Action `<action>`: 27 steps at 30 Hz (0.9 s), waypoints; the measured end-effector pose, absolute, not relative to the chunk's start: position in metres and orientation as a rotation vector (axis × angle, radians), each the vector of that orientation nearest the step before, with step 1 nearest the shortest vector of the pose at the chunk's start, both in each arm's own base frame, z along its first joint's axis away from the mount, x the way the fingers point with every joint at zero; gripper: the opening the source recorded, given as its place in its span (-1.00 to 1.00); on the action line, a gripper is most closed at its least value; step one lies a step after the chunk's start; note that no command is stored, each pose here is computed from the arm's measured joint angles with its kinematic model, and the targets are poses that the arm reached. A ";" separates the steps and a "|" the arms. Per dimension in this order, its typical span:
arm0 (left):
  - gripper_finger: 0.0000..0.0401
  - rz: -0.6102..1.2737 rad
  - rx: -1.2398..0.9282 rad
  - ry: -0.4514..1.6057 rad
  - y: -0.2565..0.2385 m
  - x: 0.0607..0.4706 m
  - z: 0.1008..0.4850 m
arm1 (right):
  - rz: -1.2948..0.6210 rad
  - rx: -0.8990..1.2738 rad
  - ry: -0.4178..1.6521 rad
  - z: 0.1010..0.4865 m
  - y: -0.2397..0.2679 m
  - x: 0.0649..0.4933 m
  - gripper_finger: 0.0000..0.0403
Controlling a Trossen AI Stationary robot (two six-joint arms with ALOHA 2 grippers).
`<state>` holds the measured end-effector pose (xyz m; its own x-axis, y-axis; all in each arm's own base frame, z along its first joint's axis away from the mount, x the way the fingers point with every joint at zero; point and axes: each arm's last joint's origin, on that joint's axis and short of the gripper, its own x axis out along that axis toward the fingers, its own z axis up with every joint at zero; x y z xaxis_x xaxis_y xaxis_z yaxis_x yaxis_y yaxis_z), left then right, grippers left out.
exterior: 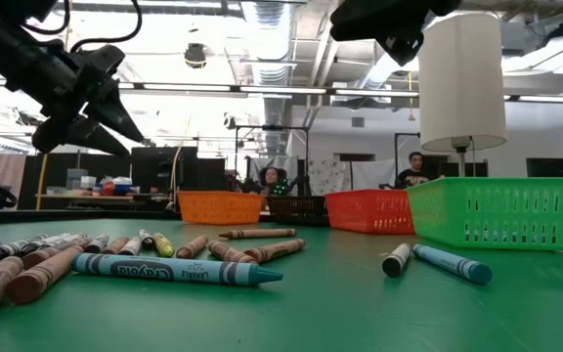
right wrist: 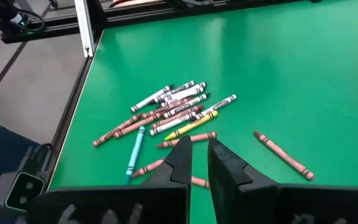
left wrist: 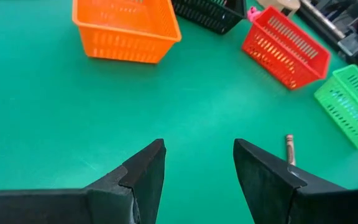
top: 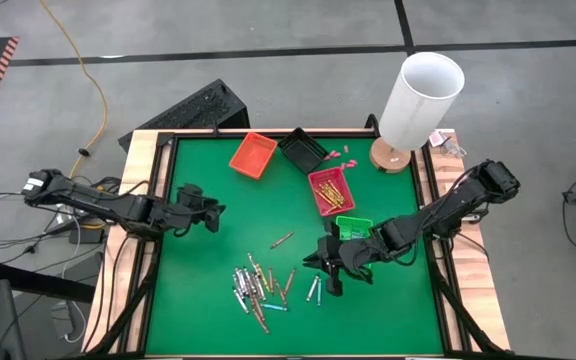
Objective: Sort crayons
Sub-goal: Put the brown crayon into the black bin
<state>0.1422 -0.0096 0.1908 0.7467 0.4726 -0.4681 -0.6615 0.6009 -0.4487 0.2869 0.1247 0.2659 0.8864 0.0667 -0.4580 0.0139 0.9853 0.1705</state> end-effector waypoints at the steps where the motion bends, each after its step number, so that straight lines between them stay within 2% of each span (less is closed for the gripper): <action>1: -0.10 0.671 -0.642 0.324 -0.010 0.143 0.190 | 0.027 0.171 0.481 0.266 0.125 0.287 -0.76; 8: -0.10 0.689 -0.616 0.344 -0.010 0.146 0.186 | 0.028 0.145 0.461 0.264 0.123 0.293 -0.76; 13: -0.10 0.693 -0.634 0.330 -0.010 0.145 0.187 | -0.010 -0.004 0.437 0.250 0.112 0.321 -0.76; 20: -0.10 0.670 -0.671 0.336 -0.011 0.146 0.187 | -0.115 -0.178 0.651 0.235 0.075 0.366 -0.76; 27: -0.10 0.662 -0.629 0.348 -0.011 0.146 0.187 | -0.122 -0.325 0.909 0.241 0.053 0.383 -0.76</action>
